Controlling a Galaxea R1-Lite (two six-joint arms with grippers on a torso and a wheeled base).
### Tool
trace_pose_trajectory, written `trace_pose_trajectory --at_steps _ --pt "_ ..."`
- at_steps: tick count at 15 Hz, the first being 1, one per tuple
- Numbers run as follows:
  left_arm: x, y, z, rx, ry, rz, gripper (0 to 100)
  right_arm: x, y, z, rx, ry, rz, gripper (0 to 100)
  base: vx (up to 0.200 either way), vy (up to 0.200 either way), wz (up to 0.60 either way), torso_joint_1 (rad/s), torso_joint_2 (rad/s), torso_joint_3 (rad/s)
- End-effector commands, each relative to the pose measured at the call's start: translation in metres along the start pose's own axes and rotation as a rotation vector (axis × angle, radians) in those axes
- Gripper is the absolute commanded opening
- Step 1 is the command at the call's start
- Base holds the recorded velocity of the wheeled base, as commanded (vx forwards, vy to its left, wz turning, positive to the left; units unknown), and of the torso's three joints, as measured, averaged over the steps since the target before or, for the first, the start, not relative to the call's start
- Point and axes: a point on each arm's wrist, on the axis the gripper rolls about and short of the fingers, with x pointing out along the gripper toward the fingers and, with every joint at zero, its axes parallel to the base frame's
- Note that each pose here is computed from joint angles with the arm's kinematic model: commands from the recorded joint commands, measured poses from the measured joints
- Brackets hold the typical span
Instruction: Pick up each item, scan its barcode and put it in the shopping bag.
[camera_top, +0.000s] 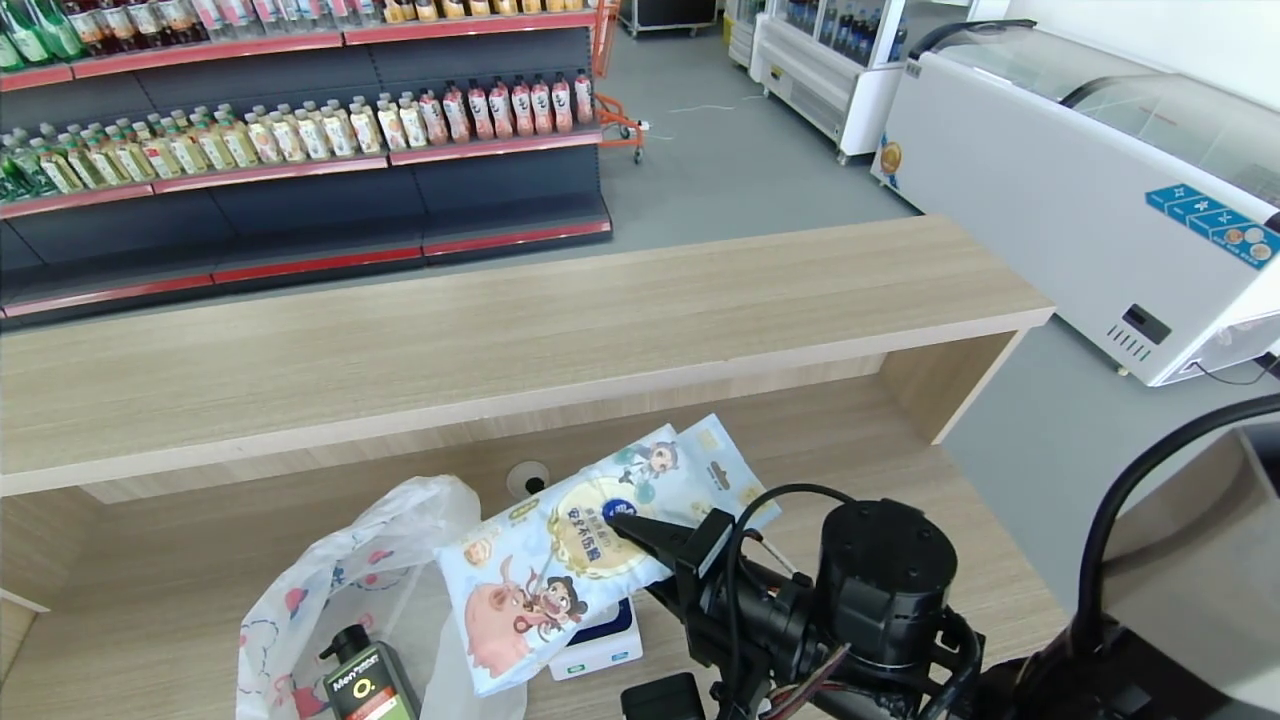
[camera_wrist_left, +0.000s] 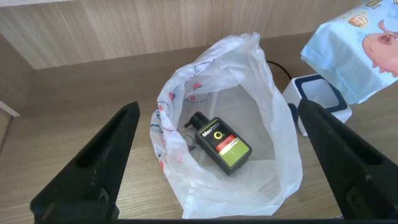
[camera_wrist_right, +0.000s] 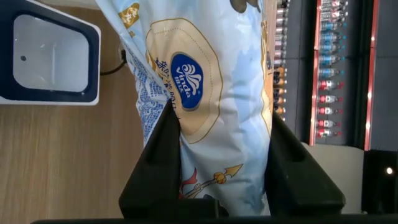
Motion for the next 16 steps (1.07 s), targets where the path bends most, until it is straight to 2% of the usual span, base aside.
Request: trace_pose_trajectory --at_steps 1,5,16 --pt "0.0 0.0 0.0 0.0 0.0 0.001 100 -0.001 0.001 -0.003 -0.023 0.027 -0.003 0 0.0 0.0 0.0 0.0 0.0 0.0" --pt "0.0 0.0 0.0 0.0 0.0 0.001 100 -0.002 0.005 -0.006 -0.065 0.042 -0.003 0 0.0 0.0 0.0 0.0 0.0 0.0" --pt "0.0 0.0 0.0 0.0 0.0 0.001 100 0.013 0.032 -0.003 -0.051 0.041 -0.005 0 0.0 0.0 0.0 0.0 0.0 0.0"
